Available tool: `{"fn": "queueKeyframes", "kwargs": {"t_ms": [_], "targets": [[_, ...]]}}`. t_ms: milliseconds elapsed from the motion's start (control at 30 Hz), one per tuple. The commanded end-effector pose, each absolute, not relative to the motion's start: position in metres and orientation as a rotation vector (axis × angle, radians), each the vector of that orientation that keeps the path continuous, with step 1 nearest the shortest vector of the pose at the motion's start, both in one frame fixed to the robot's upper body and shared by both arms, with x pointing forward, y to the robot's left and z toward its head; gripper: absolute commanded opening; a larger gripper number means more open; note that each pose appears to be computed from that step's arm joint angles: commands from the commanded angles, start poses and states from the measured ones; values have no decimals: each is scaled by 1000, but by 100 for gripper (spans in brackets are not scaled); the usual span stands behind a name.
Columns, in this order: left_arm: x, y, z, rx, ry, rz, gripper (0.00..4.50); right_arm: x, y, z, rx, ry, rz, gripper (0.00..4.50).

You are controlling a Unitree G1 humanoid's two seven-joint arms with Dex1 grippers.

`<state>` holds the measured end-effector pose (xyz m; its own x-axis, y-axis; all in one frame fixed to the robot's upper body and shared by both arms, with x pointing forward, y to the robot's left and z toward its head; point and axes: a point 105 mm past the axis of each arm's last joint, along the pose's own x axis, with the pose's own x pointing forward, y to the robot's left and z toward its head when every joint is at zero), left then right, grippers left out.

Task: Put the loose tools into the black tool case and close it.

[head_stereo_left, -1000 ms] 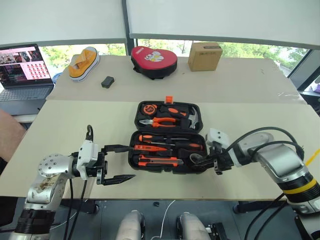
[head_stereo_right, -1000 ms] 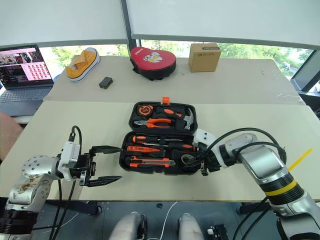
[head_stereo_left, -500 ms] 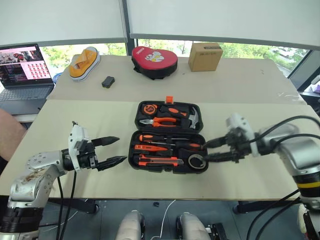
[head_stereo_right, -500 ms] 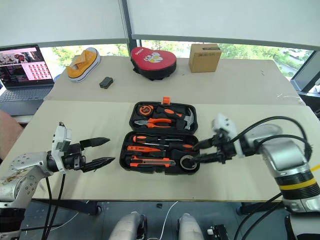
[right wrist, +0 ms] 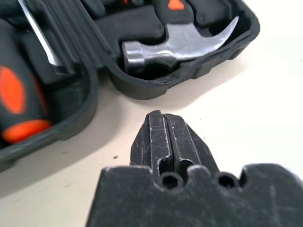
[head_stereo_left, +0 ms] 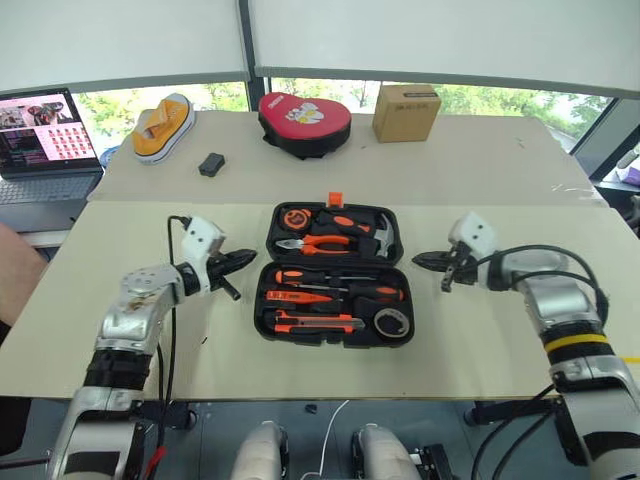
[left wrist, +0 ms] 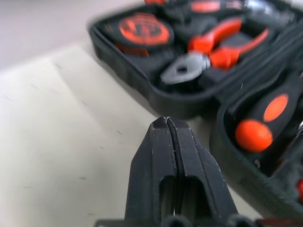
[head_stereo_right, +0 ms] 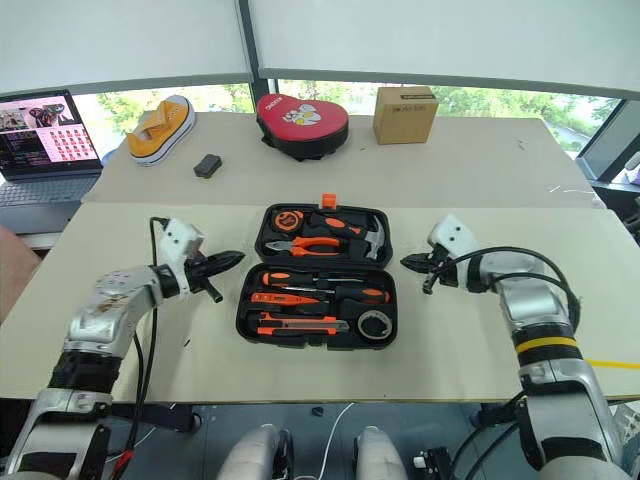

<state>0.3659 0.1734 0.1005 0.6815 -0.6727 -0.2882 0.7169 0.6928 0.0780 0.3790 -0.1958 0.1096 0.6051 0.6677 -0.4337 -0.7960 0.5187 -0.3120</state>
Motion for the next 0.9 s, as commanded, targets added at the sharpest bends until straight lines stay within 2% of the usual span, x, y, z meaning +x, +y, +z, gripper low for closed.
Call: {"fn": "queueKeyframes", "kwargs": {"t_ms": [33, 200, 300, 467, 600, 633, 700, 733, 867, 900], "targets": [[365, 161, 105, 227, 234, -860, 0, 378, -180, 123, -512, 190, 954, 5], [352, 144, 105, 237, 185, -993, 0, 357, -168, 117, -506, 198, 1078, 5], [340, 142, 103, 231, 173, -1050, 0, 346, -170, 114, -508, 208, 1090, 5], [329, 154, 97, 272, 200, -1043, 0, 331, -182, 108, -496, 257, 1058, 5], [323, 168, 96, 291, 236, -1022, 0, 335, -198, 113, -490, 253, 970, 5], [326, 176, 101, 266, 239, -988, 0, 339, -204, 122, -408, 263, 925, 5], [328, 185, 111, 228, 244, -962, 51, 342, -209, 136, -285, 269, 878, 60], [330, 192, 113, 212, 307, -934, 74, 341, -209, 142, -242, 294, 880, 83], [328, 197, 132, 62, 438, -925, 215, 340, -207, 158, -120, 377, 853, 214], [336, 197, 140, 45, 477, -886, 255, 345, -209, 156, -180, 451, 802, 250]]}}
